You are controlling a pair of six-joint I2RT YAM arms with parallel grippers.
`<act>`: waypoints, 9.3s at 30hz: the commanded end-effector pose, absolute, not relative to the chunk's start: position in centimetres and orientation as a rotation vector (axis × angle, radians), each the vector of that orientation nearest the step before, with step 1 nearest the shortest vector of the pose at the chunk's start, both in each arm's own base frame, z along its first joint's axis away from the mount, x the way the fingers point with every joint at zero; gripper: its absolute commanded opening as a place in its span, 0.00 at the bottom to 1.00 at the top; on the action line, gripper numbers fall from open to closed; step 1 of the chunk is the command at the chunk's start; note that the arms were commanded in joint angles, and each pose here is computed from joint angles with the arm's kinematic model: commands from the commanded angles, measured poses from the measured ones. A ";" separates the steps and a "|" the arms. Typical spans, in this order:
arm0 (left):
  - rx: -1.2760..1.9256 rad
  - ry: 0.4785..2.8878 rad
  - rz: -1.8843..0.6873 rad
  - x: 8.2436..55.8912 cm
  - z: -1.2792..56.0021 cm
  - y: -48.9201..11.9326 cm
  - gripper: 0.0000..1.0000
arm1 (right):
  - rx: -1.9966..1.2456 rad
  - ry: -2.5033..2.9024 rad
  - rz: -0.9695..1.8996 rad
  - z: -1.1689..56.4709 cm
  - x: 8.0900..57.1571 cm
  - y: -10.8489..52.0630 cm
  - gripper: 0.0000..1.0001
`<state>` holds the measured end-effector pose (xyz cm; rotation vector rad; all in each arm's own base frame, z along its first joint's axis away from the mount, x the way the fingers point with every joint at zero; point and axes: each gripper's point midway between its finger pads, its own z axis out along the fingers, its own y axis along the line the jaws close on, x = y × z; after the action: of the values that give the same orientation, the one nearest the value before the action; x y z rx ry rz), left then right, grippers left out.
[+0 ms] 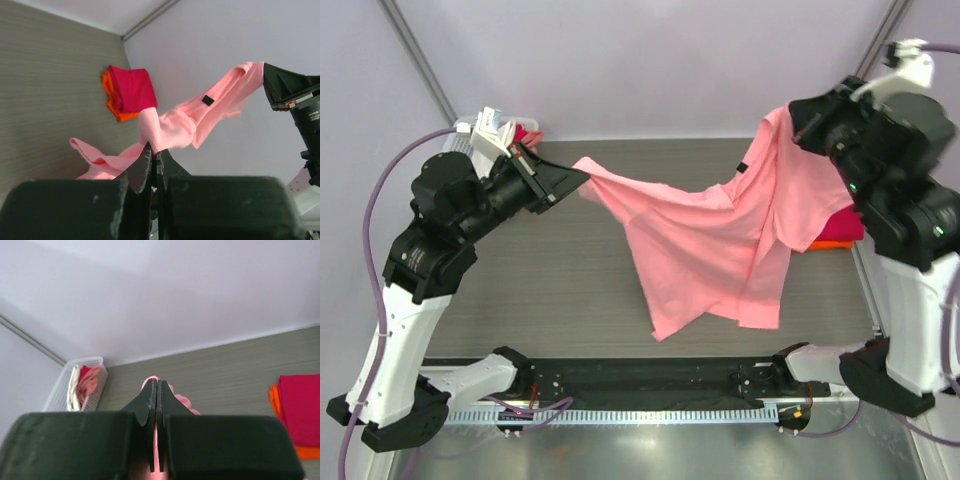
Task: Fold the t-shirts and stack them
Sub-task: Flatten the tshirt out, then fold the tshirt
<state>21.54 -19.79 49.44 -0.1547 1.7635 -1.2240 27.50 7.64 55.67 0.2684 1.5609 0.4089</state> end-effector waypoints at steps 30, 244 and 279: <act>-0.507 1.260 -0.262 32.6 59.4 -5.0 0.00 | -0.095 1.874 1.156 39.2 20.8 23.6 0.01; -1.266 2.253 0.053 27.6 1.8 -1.9 0.54 | 0.676 2.515 0.142 5.2 19.9 7.4 0.01; -1.175 2.291 -0.251 21.8 9.1 -3.8 0.00 | 0.567 2.198 0.238 18.9 25.6 7.5 0.01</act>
<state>22.71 -3.23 7.82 -1.2125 2.2407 -0.2216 25.23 8.09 15.90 0.5840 2.2865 0.2249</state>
